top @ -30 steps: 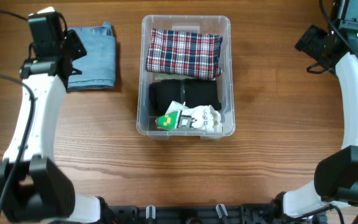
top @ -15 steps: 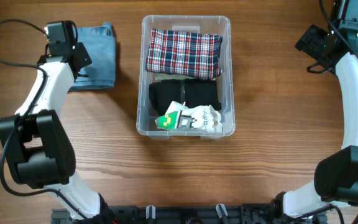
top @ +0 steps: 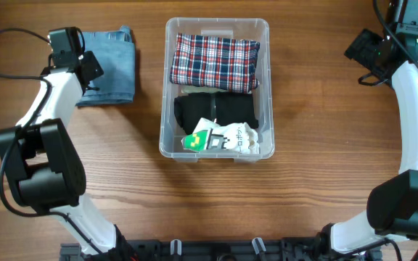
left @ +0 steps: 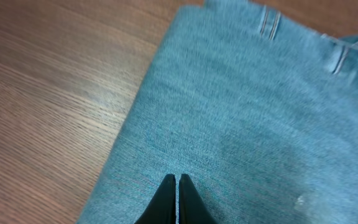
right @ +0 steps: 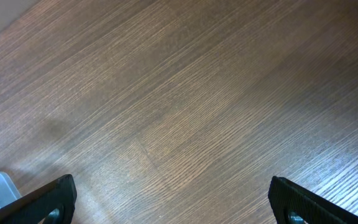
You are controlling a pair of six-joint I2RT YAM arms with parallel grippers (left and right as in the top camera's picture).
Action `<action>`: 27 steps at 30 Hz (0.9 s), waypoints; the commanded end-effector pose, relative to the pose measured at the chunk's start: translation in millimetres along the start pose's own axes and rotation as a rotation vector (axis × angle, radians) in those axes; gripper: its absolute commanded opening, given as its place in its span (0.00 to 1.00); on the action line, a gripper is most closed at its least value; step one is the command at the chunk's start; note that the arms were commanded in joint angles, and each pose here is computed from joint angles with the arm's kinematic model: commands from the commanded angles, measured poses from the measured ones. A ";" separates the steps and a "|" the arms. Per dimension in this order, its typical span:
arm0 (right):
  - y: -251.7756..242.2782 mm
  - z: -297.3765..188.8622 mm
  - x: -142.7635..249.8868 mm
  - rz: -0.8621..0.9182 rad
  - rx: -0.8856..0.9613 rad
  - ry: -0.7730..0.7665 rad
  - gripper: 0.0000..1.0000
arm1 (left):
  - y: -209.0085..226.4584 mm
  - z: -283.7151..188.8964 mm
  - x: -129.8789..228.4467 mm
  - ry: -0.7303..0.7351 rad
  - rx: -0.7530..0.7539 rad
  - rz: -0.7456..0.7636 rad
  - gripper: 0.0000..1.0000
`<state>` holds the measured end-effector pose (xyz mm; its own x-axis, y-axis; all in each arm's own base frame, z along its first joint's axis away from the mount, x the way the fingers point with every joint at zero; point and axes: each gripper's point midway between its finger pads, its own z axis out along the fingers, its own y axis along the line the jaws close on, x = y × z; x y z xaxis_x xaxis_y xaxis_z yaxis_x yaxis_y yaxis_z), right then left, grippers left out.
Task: Pack container
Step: 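Lower the left gripper onto the denim's edge and grasp it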
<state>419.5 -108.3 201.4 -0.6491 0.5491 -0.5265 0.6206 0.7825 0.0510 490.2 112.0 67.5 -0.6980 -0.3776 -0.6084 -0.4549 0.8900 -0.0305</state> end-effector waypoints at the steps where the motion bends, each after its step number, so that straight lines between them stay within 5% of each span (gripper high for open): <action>1: -3.0 4.4 0.0 0.012 0.020 0.000 1.00 | 1.0 13.1 6.3 0.023 0.003 0.003 0.04; 27: -2.9 4.5 0.1 0.011 0.020 0.000 1.00 | -12.0 28.0 47.7 0.176 0.089 0.011 0.04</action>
<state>419.4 -108.3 201.3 -0.6493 0.5492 -0.5262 0.6206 0.7824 0.0508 486.4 95.7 31.6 -0.7601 -0.3933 -0.5173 -0.4122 0.9072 -0.0841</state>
